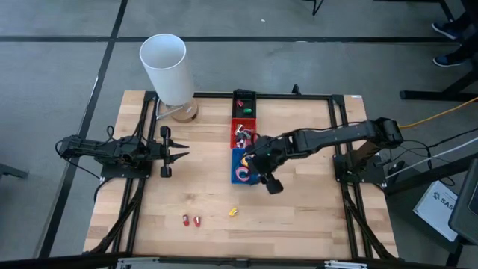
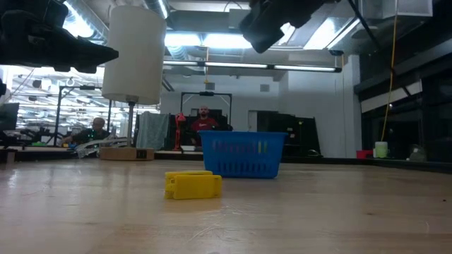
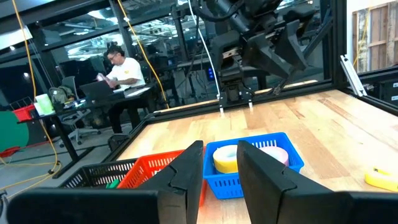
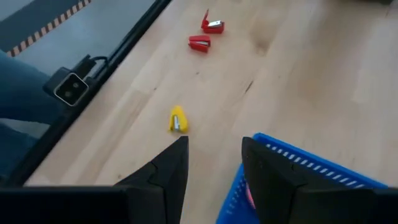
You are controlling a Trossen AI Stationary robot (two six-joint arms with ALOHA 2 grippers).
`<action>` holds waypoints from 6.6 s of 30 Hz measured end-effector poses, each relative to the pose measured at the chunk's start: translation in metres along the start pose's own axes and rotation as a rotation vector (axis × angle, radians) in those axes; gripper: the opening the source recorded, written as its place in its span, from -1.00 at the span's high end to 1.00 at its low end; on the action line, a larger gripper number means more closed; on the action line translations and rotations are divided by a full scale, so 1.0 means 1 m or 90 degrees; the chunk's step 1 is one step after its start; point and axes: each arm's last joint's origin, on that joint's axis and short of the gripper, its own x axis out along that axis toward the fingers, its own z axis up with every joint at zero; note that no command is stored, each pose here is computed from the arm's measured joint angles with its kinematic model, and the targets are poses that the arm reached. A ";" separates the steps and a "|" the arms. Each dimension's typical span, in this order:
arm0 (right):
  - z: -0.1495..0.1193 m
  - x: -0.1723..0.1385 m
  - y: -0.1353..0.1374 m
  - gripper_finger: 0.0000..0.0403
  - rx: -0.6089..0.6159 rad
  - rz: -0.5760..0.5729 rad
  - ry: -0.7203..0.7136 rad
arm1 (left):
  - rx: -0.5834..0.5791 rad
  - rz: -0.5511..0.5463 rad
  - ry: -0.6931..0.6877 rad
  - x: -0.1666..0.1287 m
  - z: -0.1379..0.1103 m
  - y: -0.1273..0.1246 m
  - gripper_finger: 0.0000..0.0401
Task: Pick and place Stapler, Stapler remover, tape
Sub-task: Put the yellow stapler into the black bin
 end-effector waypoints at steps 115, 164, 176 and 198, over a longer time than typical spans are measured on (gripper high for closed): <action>0.051 0.146 0.072 0.74 0.036 -0.029 0.134 | 0.000 0.000 0.000 0.000 0.000 0.000 0.55; 0.062 -0.074 -0.147 0.72 0.079 -0.232 0.036 | 0.000 0.000 0.000 0.000 0.000 0.000 0.54; 0.014 -0.108 -0.219 0.72 0.214 -0.346 0.050 | 0.000 0.000 0.000 0.000 0.000 0.000 0.53; -0.102 -0.044 -0.283 0.65 0.262 -0.360 0.171 | 0.000 0.000 0.000 0.000 0.000 0.000 0.53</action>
